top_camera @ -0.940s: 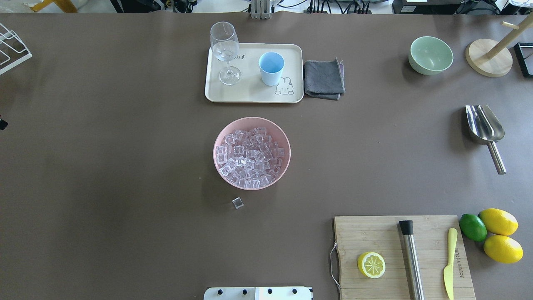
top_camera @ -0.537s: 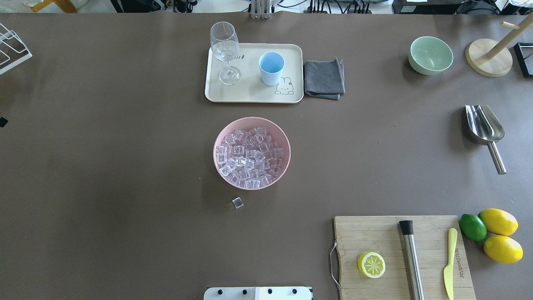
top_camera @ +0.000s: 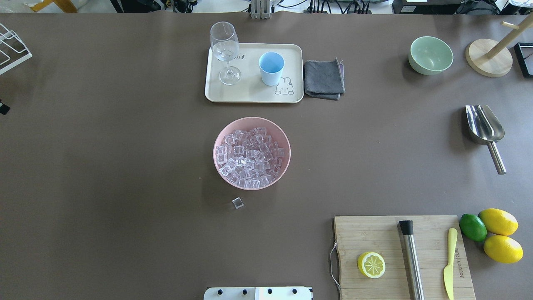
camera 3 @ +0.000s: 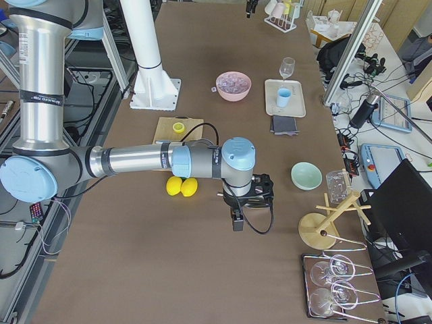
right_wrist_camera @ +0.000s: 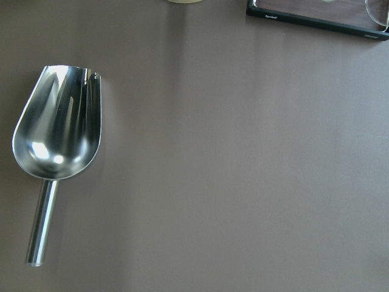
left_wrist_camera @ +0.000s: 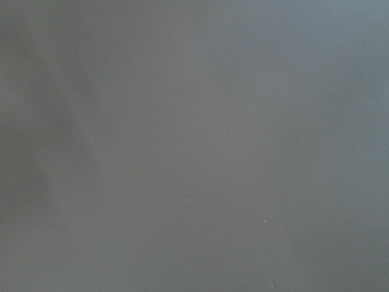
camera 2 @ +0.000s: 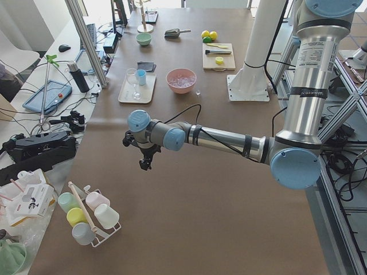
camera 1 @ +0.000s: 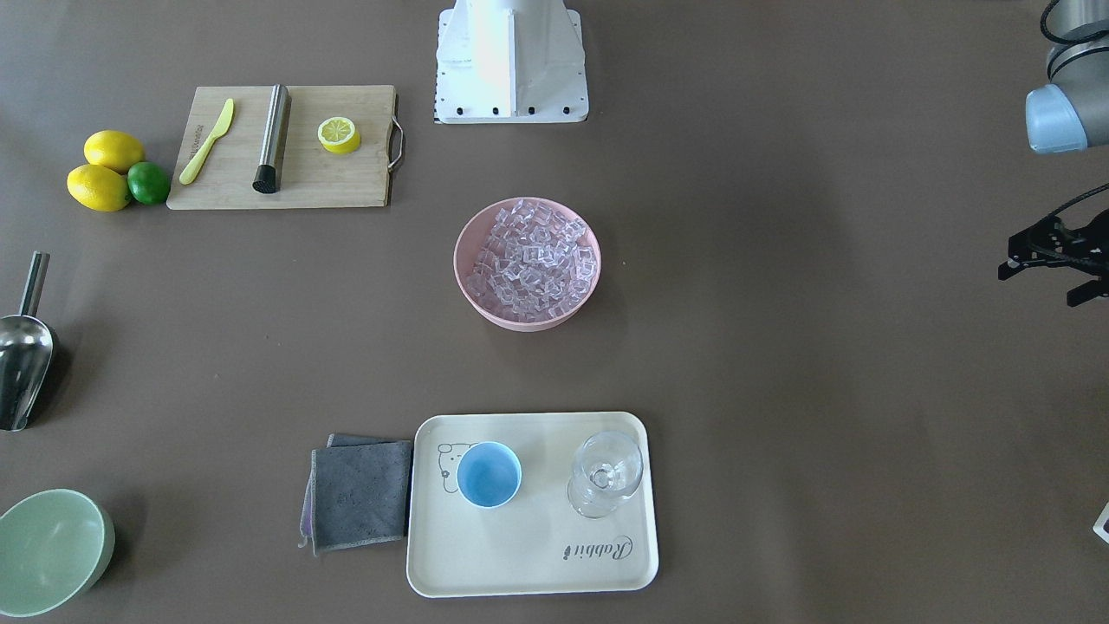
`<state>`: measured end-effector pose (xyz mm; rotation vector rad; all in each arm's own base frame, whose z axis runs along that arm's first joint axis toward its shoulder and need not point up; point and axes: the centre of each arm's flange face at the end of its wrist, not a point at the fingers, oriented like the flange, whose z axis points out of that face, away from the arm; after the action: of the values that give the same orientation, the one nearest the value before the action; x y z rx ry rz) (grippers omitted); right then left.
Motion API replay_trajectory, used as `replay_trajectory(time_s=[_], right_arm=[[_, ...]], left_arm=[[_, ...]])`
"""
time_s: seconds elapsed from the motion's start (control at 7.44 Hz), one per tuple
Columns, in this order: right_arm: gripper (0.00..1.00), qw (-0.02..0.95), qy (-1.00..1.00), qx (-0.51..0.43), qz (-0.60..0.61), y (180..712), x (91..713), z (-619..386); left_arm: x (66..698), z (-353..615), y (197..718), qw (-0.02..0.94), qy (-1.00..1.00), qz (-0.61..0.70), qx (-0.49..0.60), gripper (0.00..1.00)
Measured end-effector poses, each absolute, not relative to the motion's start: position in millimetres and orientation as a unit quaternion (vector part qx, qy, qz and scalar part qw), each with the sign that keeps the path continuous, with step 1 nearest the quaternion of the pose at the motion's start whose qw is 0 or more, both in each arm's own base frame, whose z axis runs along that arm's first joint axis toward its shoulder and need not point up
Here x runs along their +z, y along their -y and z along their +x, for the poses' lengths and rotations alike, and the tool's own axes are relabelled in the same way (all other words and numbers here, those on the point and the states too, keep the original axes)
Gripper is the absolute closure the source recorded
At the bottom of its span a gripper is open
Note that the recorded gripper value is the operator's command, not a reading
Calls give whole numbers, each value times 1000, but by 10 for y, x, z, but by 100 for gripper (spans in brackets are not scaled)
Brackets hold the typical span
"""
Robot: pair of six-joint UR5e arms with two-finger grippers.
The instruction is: Put ice in cup with scoop
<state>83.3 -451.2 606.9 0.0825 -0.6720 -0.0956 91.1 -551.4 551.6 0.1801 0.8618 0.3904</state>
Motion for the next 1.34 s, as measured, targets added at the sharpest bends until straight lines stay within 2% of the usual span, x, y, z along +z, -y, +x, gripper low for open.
replay_trajectory(time_s=[0.54, 1.34], right_arm=[[0, 943, 332, -24, 32, 4521, 6069, 826], [0, 938, 343, 22, 53, 4323, 6135, 506]], left_arm=[[4724, 1309, 5398, 858, -423, 146, 253, 1], [3887, 2936, 4857, 754, -396, 254, 459, 1]])
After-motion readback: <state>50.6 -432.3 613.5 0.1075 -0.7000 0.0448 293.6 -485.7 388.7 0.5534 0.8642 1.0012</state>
